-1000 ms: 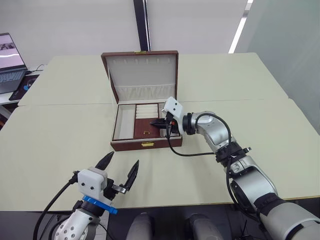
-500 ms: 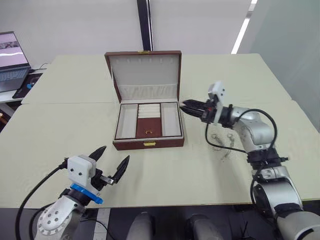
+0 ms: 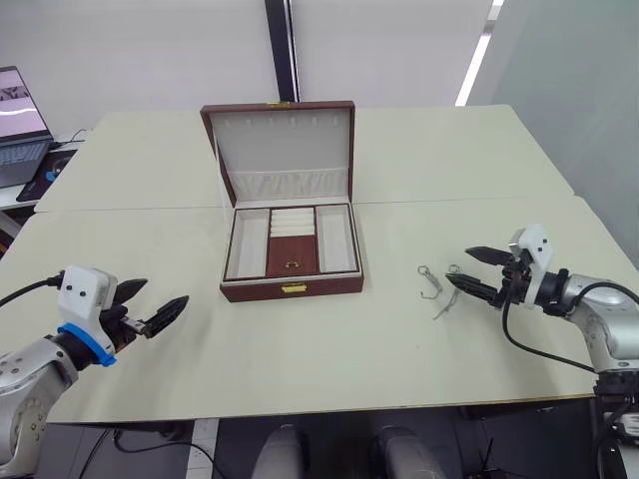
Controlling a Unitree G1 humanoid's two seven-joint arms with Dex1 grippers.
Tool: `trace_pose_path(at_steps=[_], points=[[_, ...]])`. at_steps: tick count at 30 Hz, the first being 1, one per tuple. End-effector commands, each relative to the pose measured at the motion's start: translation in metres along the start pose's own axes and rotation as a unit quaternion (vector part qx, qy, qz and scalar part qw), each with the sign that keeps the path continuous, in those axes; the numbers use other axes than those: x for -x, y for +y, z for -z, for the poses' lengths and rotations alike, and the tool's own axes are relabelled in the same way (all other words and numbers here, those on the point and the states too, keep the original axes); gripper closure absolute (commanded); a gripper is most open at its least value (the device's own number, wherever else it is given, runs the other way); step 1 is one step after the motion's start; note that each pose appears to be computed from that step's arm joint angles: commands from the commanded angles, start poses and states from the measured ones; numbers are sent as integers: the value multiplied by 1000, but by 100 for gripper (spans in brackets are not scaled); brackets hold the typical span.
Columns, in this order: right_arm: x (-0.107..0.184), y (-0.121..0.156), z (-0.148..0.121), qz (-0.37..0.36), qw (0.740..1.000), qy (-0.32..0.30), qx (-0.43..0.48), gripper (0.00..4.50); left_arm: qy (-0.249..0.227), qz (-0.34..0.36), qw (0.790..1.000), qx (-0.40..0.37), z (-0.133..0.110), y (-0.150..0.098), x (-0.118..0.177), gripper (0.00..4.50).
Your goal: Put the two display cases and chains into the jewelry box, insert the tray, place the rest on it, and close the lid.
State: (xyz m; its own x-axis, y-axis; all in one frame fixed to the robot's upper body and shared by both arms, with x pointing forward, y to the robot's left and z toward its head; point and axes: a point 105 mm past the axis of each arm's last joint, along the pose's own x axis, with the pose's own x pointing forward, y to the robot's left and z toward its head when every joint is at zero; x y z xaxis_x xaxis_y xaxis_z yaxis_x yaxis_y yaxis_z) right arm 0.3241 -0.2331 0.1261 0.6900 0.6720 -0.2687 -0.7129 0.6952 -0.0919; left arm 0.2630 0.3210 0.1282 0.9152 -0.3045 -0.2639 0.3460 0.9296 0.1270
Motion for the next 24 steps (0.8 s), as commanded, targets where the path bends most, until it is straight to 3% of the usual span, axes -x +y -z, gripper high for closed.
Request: trace_pose_path(at_steps=[1,10,24], points=[[22,-15,-6,43,999,-13,15,5,-15,-38,999,-13,-11,27,13,0],[46,-30,22,96,995,16,3,5,-22,-88,996,-13,-8,57,25,0],[45,-35,35,105,994,19,-7,5,-36,-94,995,-14,-8,55,25,0]])
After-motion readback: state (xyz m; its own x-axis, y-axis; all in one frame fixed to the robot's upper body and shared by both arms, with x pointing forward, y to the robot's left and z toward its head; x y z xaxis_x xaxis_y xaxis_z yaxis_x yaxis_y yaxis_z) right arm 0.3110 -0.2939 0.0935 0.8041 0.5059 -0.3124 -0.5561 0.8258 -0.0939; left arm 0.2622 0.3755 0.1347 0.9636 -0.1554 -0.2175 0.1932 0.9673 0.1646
